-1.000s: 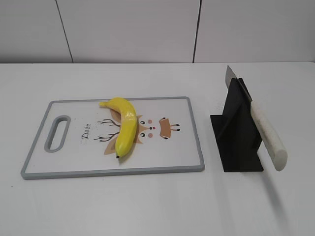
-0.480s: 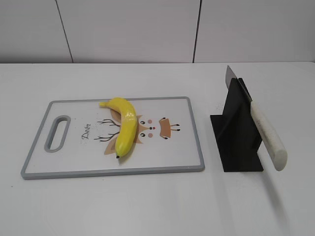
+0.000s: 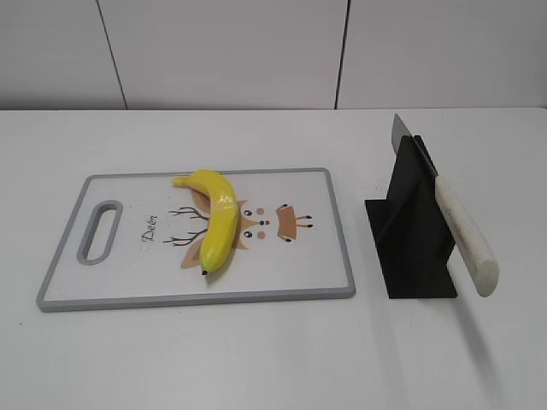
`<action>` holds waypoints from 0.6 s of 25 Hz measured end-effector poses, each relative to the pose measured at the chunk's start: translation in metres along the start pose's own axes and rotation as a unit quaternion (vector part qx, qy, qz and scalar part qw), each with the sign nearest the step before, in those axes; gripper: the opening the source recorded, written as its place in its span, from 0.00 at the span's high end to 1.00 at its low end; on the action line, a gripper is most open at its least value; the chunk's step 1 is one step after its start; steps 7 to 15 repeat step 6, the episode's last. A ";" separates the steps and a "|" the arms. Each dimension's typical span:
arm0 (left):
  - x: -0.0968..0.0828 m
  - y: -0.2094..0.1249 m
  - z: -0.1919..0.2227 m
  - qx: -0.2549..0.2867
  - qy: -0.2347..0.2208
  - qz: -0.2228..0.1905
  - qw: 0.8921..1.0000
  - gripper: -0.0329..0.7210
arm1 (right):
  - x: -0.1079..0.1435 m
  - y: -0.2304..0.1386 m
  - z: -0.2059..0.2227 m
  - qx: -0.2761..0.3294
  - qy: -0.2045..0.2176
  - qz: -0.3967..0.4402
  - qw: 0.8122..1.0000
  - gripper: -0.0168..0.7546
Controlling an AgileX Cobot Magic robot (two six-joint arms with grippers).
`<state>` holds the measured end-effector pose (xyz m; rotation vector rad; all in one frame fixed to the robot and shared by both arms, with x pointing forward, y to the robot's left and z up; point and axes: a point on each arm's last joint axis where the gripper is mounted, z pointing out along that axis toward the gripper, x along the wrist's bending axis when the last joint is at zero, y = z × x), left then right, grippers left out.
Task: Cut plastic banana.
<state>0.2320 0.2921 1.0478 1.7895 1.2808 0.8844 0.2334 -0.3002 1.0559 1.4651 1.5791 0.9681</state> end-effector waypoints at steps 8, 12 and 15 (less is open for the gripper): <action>0.000 0.000 0.000 0.000 0.000 0.000 1.000 0.65 | 0.000 0.000 0.000 0.000 0.000 0.000 1.000 0.24; 0.000 0.000 0.000 0.000 0.000 0.000 1.000 0.65 | 0.000 0.000 0.000 0.000 0.000 0.000 1.000 0.24; 0.000 0.000 0.000 0.000 0.000 0.000 1.000 0.65 | 0.000 0.000 0.000 0.000 0.000 0.000 1.000 0.24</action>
